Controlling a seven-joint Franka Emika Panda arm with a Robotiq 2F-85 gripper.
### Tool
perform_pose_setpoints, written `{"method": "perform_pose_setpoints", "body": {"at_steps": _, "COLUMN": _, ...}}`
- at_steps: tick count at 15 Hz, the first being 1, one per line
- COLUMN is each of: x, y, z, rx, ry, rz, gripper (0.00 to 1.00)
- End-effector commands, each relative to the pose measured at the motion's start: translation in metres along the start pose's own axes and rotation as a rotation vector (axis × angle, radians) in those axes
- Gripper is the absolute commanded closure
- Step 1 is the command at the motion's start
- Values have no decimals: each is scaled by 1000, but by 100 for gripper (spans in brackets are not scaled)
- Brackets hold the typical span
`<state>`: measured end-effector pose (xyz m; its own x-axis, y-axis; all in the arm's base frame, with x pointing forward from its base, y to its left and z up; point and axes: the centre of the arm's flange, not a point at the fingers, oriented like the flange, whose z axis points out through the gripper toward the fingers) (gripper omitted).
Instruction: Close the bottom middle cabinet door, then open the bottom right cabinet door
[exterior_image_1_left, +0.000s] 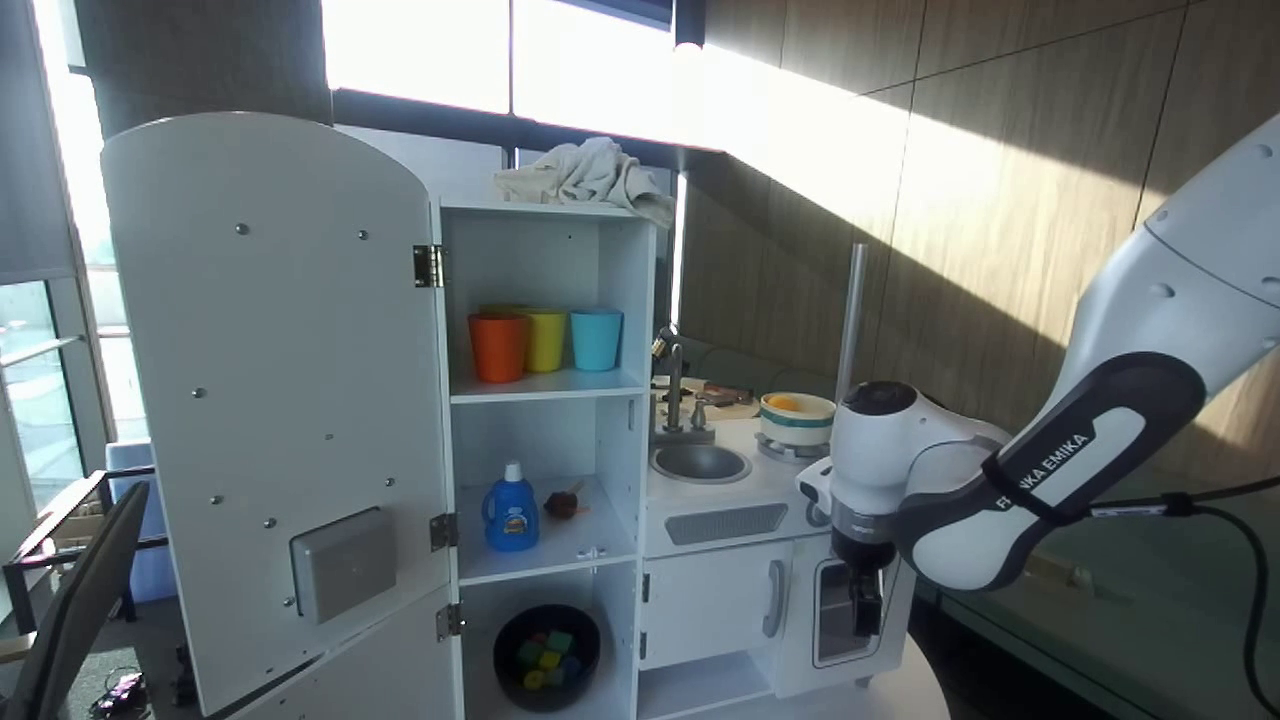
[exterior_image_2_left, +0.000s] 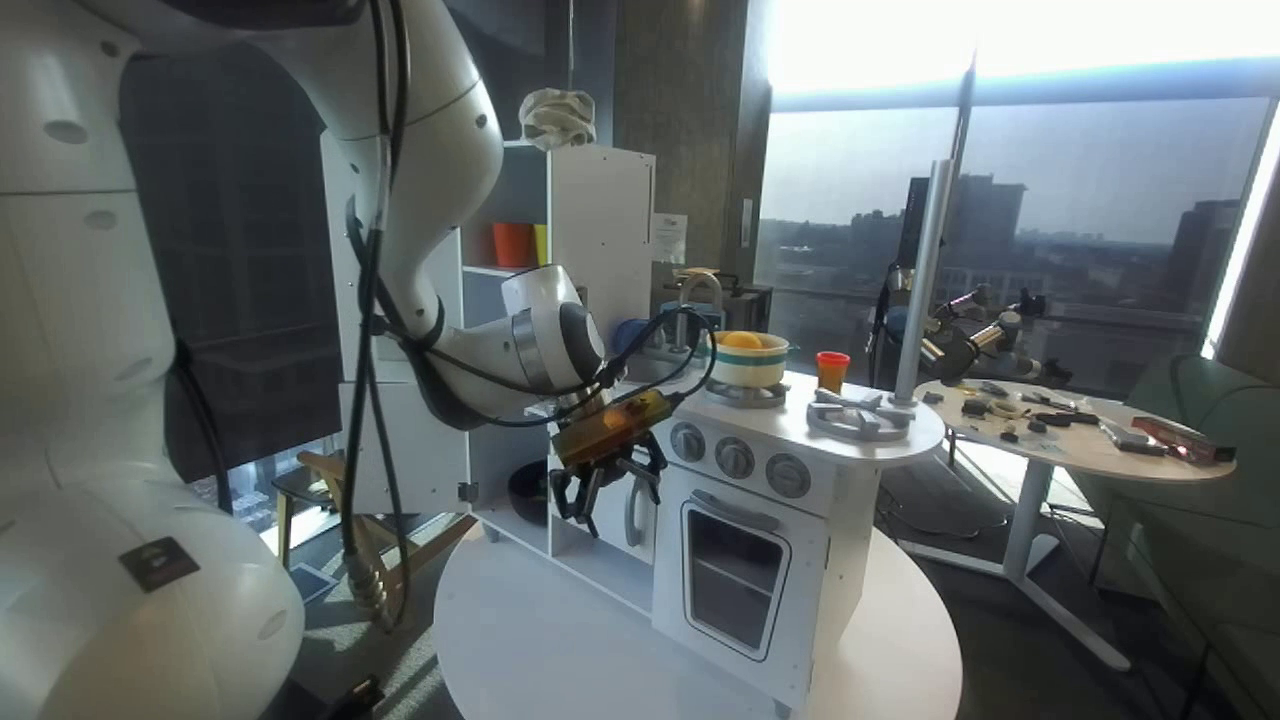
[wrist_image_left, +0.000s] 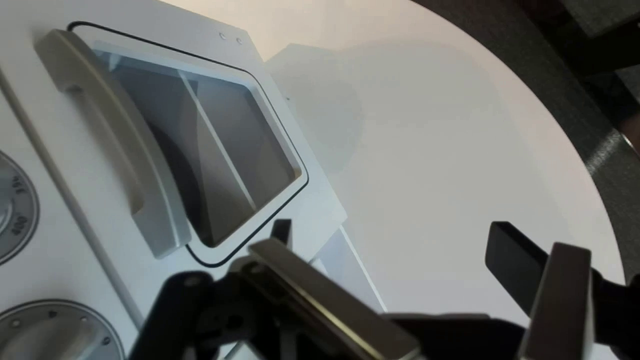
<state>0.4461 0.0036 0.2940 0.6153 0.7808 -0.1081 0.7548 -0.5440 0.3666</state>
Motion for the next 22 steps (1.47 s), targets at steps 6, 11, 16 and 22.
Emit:
{"method": "perform_pose_setpoints", "body": {"at_steps": 6, "x": 0, "y": 56, "z": -7, "rx": -169, "ry": 26, "rz": 135, "gripper": 0}}
{"method": "perform_pose_setpoints", "body": {"at_steps": 11, "x": -7, "y": 64, "z": 17, "rx": -135, "ry": -8, "rz": 179, "gripper": 0}}
{"method": "perform_pose_setpoints", "body": {"at_steps": 16, "x": -4, "y": 71, "z": 33, "rx": -168, "ry": 2, "rz": 215, "gripper": 0}}
{"method": "perform_pose_setpoints", "body": {"at_steps": 22, "x": 3, "y": 80, "z": 46, "rx": -162, "ry": -24, "rz": 268, "gripper": 0}}
